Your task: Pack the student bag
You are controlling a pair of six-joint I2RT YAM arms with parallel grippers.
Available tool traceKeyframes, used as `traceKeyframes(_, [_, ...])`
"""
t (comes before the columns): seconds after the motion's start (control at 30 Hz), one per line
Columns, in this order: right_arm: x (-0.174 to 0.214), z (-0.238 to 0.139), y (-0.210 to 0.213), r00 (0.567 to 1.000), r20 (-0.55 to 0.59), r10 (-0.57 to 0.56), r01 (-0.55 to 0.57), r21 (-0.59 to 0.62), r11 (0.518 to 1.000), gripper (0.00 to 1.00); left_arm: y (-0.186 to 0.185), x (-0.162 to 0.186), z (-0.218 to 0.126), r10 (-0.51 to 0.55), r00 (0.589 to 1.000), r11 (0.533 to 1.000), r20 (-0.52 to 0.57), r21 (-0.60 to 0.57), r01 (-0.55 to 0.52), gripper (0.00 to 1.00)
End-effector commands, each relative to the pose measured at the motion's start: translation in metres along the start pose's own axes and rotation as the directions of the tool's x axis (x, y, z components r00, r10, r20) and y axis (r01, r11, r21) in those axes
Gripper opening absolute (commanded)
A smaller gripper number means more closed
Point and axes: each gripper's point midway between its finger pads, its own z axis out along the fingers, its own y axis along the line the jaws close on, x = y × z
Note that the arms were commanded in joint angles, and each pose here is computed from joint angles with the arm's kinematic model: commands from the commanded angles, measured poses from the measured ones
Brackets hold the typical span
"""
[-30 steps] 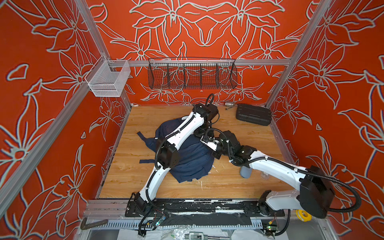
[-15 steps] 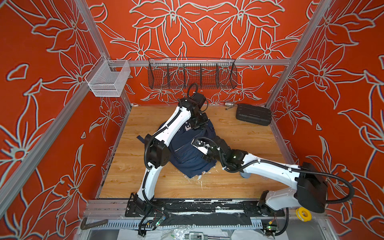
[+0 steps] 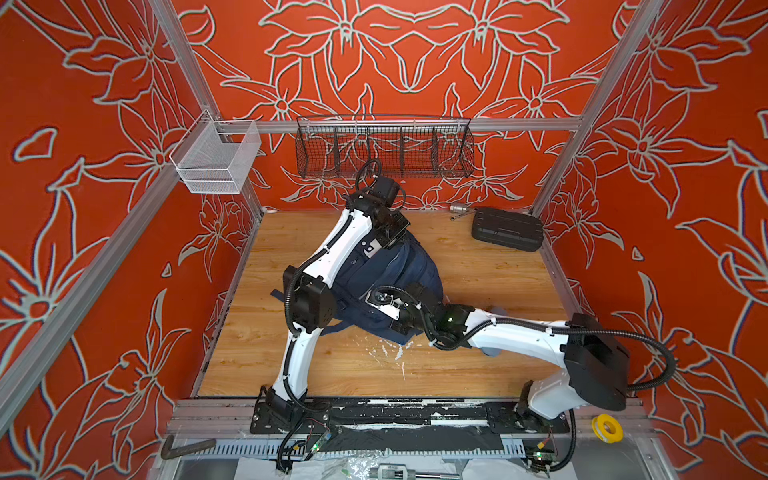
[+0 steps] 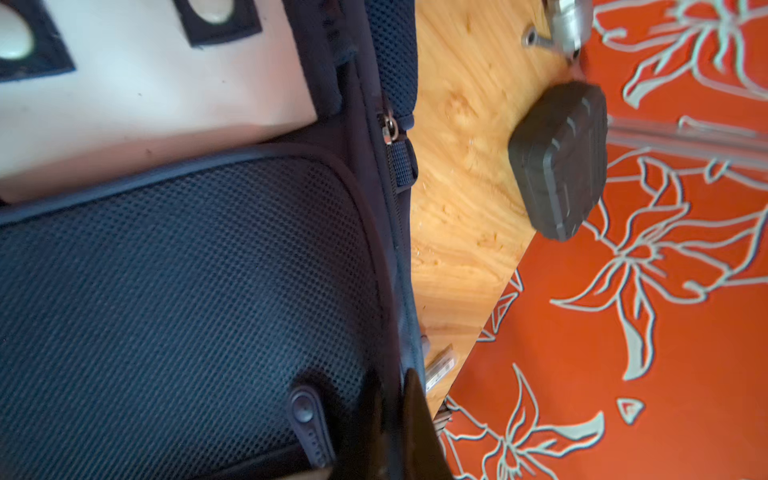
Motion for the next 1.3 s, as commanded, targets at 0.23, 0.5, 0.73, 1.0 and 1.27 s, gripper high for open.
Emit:
traceKeyframes(0.23, [-0.011, -0.046, 0.020, 0.981, 0.181, -0.063, 0.092, -0.157, 0.983, 0.00, -0.023, -0.059, -0.054, 0.124, 0.973, 0.984, 0.193, 0.105, -0.146, 0.06])
traceKeyframes(0.5, [0.004, -0.048, 0.000, 0.991, 0.115, -0.065, 0.085, -0.171, 0.982, 0.00, 0.043, -0.006, -0.044, 0.444, 0.895, 0.876, -0.046, -0.187, -0.445, 0.53])
traceKeyframes(0.73, [0.007, -0.047, 0.000, 0.994, 0.092, -0.063, 0.079, -0.180, 0.980, 0.00, 0.073, 0.064, -0.045, 0.694, 0.667, 0.596, -0.272, -0.302, -0.744, 0.55])
traceKeyframes(1.0, [0.008, -0.046, -0.002, 0.995, 0.077, -0.065, 0.077, -0.175, 0.982, 0.00, 0.110, 0.103, -0.028, 0.706, 0.538, 0.425, -0.460, -0.334, -0.842, 0.56])
traceKeyframes(1.27, [0.009, -0.048, -0.004, 0.997, 0.069, -0.046, 0.057, -0.167, 0.984, 0.00, 0.129, 0.101, -0.018, 0.663, 0.529, 0.358, -0.529, -0.397, -0.845, 0.28])
